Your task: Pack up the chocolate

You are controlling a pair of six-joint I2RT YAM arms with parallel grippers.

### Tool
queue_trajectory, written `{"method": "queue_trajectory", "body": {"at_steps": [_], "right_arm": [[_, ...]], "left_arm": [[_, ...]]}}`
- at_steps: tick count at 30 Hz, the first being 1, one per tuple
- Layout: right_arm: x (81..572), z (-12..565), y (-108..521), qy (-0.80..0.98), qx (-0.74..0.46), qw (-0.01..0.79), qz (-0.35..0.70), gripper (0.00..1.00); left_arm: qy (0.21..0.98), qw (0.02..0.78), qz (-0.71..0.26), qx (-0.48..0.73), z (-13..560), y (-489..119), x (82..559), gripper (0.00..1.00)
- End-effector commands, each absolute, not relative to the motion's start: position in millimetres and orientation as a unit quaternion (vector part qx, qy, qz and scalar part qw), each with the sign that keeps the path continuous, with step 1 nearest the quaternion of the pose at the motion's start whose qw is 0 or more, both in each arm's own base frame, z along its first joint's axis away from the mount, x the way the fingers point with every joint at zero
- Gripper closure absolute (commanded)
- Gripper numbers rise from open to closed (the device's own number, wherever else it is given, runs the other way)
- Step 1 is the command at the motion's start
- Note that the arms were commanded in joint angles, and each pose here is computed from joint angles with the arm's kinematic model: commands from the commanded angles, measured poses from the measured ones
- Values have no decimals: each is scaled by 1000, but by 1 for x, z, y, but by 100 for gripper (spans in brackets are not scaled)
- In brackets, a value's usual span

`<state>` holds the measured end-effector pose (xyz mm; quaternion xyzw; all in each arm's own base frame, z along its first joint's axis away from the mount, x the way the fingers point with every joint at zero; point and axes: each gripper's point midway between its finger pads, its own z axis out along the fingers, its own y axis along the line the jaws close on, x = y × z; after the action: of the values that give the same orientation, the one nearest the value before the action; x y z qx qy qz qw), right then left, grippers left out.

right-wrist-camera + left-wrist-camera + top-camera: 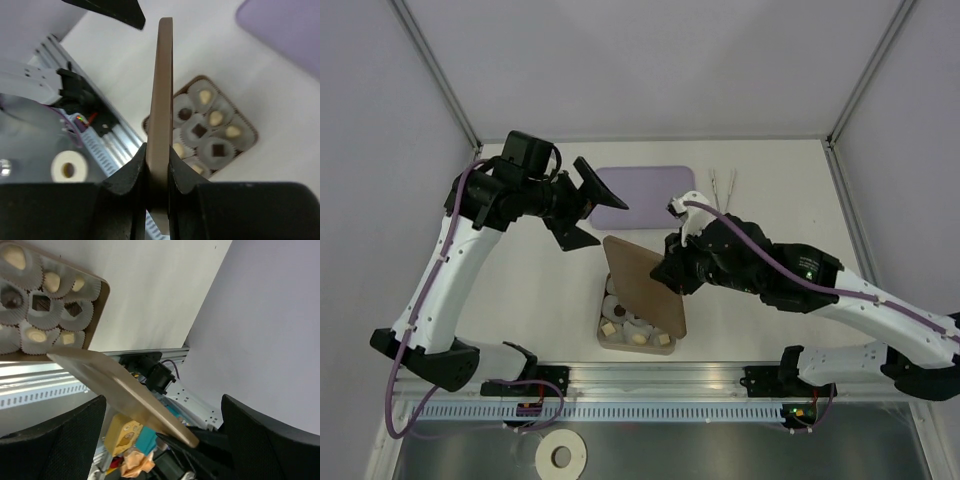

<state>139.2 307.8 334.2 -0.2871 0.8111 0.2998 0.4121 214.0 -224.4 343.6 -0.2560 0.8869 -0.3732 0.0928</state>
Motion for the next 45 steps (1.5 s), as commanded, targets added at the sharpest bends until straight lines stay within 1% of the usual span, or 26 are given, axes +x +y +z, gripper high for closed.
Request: {"method": "queue_trajectory", "body": {"at_steps": [1,2,4,5,7,8,9,10,11,12,14,17,21,22,24,28,31,32,35,38,40,43,44,45], "right_arm": [[121,355,327,797,-160,327,483,91],[113,334,330,801,-161,286,501,90],[122,343,330,780,-127,282,545,90],[124,327,331,786,-122,269,543,90],[128,316,333,787,-119,253,550,90],[131,300,333,796,-105,231,549,90],[128,300,339,784,-114,212,572,91],[137,298,338,779,-102,213,581,92],[140,288,339,781,-85,197,587,92],[147,293,342,767,-85,211,600,92],[154,284,340,770,-90,213,594,91],[158,252,336,791,-107,196,570,91],[162,220,324,802,-105,185,558,91],[169,219,320,798,-98,191,563,91],[168,207,315,799,-97,179,566,90],[178,183,298,809,-77,172,557,87],[188,173,294,809,-65,167,560,83],[190,170,293,809,-73,172,557,80],[202,158,290,814,-73,175,549,77],[201,141,287,820,-81,144,548,76],[201,131,284,825,-80,137,542,75],[208,123,279,832,-75,153,529,73],[209,120,277,835,-72,153,523,67],[210,117,276,837,-70,154,521,65]], "left_arm": [[922,46,-317,-218,335,-196,169,0],[925,70,-314,-204,337,-190,169,0],[929,109,-292,-199,334,-176,175,0],[931,129,-292,-179,336,-171,172,0],[936,132,-283,-164,327,-168,170,0],[936,137,-284,-154,326,-166,168,0],[940,125,-276,-156,315,-165,165,0],[941,127,-272,-158,309,-164,166,0],[941,127,-272,-158,305,-164,166,0],[942,122,-270,-160,296,-162,160,0],[940,126,-274,-162,290,-161,159,0],[935,136,-284,-164,278,-161,158,0],[940,102,-280,-168,245,-165,154,0],[940,99,-281,-165,242,-166,153,0],[939,104,-285,-162,233,-168,157,0],[940,108,-287,-149,220,-169,158,0],[940,87,-296,-145,206,-174,155,0],[941,76,-294,-147,198,-175,153,0],[941,75,-294,-147,190,-176,155,0],[942,82,-297,-134,185,-177,158,0],[946,79,-289,-126,176,-176,160,0],[950,65,-280,-122,160,-177,161,0],[951,59,-278,-122,154,-177,160,0],[951,64,-278,-120,153,-177,162,0]]}}
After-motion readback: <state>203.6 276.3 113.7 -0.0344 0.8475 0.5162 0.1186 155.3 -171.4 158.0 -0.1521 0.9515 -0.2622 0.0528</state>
